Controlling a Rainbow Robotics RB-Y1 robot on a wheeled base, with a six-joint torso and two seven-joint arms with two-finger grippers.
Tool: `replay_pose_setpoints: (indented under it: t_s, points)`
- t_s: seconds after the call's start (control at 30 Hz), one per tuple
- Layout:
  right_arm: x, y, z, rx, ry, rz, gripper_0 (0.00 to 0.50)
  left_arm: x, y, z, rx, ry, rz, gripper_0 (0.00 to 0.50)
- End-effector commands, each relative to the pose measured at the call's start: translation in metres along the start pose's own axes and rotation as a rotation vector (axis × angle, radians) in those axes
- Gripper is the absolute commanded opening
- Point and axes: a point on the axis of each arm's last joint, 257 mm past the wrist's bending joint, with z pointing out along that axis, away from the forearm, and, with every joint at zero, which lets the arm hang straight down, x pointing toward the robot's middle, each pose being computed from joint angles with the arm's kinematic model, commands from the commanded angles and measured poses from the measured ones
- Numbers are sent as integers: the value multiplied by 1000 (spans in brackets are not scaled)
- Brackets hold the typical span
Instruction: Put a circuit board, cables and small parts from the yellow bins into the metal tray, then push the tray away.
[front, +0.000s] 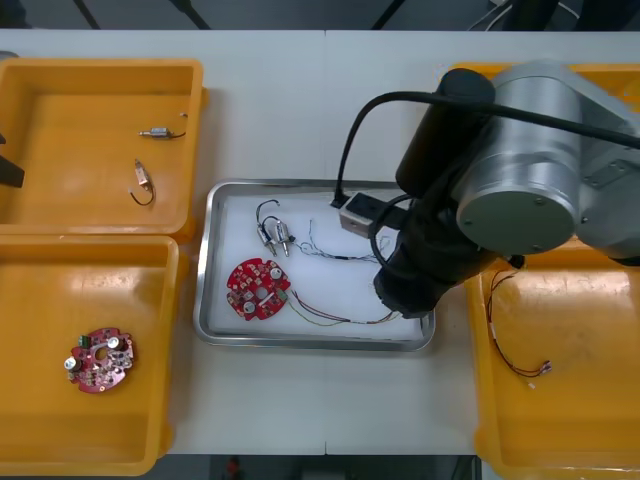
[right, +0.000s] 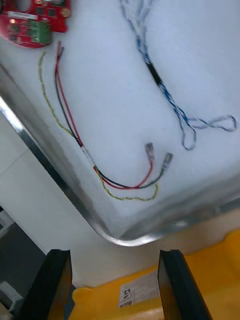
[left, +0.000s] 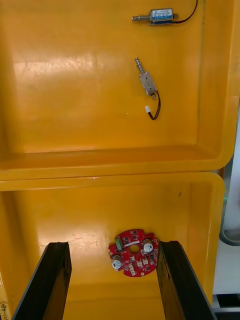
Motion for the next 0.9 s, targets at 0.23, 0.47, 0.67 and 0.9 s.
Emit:
replay_pose_setpoints:
  t_s: [0.23,0.47,0.67,0.9]
  points:
    - [-43,34,18,33,-14,-352,500,28,37,10,-53,27,-202,500]
    - [-51,52,41,79,-27,-475,500,44,38,17,-44,70,-224,500]
    - [-53,69,61,119,-33,-545,500,60,37,27,-49,77,-219,500]
    - [-49,83,81,174,-24,-594,500,75,30,33,-52,116,-197,500]
